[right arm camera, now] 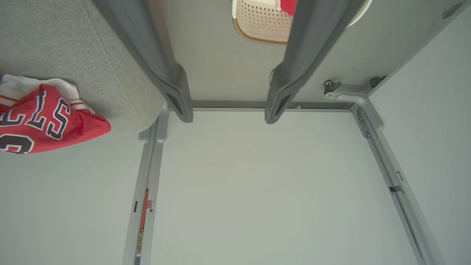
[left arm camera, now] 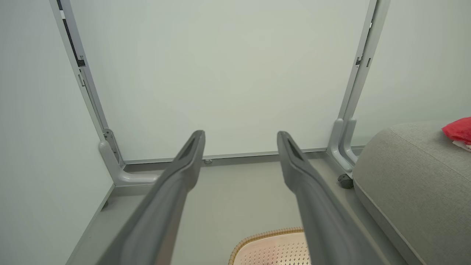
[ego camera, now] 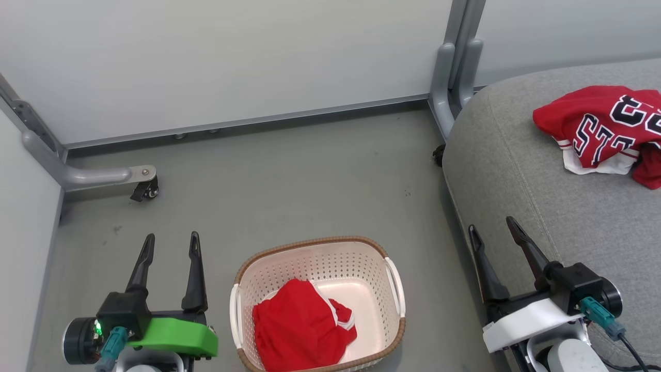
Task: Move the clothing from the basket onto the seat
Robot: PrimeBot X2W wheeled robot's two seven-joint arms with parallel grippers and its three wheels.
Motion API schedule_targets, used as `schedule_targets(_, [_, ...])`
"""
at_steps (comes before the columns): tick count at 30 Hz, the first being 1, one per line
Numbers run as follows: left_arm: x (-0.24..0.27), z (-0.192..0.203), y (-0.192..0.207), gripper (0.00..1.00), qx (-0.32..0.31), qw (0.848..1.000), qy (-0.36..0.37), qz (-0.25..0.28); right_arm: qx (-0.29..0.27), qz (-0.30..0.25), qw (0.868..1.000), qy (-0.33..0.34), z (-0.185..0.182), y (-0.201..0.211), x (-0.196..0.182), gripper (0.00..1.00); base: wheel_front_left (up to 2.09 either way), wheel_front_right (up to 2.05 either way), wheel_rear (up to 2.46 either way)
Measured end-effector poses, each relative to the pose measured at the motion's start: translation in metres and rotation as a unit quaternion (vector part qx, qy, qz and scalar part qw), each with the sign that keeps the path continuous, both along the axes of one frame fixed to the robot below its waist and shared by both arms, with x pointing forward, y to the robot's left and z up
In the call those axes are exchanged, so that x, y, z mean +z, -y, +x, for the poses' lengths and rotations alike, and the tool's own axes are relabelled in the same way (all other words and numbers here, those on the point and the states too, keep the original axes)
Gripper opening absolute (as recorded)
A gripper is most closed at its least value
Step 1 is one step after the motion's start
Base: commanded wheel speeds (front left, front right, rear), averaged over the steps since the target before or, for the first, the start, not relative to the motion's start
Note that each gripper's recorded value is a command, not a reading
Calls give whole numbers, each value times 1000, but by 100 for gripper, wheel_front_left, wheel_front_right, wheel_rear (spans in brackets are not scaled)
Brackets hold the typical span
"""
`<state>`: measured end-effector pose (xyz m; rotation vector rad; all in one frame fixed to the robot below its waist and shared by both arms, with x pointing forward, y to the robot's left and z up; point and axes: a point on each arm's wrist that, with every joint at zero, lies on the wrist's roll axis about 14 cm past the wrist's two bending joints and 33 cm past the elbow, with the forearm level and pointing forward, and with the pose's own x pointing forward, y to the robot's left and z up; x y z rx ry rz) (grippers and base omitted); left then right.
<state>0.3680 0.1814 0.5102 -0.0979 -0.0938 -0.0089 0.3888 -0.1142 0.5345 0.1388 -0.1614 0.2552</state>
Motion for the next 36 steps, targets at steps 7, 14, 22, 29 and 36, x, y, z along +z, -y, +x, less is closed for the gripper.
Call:
schedule_targets(7, [-4, 3, 5, 100, -9, 1000, -6, 1, -1, -2, 1000, -1, 2, 1, -1, 100, 0, 0, 0])
schedule_targets(14, [-1, 30, 34, 100, -70, 997, -1, 20, 2, -4, 1000, 18, 15, -2, 11, 100, 0, 0, 0])
schedule_targets(22, [-26, 76, 76, 100, -155, 986, -35, 57, 6, -13, 998, 57, 49, -5, 32, 100, 0, 0, 0])
schedule_targets(29, [-85, 105, 108, 100, -224, 964, -104, 99, 1, -19, 997, 74, 82, 1, 35, 100, 0, 0, 0])
schedule_targets(36, [-152, 119, 137, 100, -291, 933, -172, 128, -13, -26, 998, 62, 109, 14, 15, 100, 0, 0, 0])
